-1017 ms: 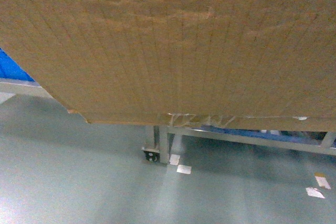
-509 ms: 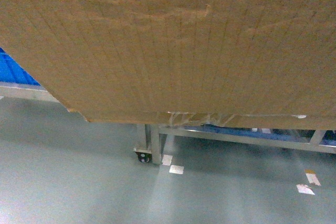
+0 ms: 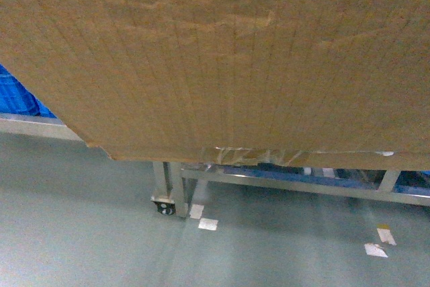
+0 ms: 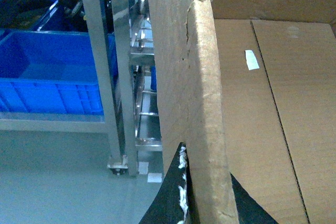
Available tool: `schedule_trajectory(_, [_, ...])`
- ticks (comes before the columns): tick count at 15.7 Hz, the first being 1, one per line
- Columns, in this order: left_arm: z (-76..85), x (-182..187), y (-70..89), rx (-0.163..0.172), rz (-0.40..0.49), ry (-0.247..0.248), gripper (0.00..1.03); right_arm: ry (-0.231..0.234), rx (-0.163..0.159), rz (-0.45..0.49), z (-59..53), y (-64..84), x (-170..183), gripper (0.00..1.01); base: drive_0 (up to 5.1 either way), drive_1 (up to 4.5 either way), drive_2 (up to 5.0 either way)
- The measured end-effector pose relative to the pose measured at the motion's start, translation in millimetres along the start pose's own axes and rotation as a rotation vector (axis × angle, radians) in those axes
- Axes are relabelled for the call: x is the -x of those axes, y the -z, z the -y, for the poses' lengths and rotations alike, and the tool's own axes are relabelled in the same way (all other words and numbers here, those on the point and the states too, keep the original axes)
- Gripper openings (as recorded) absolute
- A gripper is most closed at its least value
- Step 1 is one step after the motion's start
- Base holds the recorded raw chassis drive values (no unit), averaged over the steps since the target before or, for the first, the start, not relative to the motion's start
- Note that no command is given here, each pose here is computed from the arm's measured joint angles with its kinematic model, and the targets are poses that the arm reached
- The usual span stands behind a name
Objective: Sort boxes to right shelf from conveyor
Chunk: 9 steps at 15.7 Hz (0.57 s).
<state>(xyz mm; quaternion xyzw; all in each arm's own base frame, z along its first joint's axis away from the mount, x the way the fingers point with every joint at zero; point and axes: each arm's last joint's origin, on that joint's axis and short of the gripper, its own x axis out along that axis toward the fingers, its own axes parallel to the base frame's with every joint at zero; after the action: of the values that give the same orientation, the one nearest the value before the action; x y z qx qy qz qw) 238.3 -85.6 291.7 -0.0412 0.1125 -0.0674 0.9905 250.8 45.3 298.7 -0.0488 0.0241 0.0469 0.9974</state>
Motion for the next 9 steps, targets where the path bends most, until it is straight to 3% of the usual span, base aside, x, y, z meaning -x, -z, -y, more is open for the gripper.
schedule_trajectory(9, [0.4, -0.1, -0.2, 0.0, 0.003, 0.002, 0.04, 0.002, 0.0, 0.004, 0.2, -0.5, 0.2, 0.04, 0.2, 4.16, -3.8])
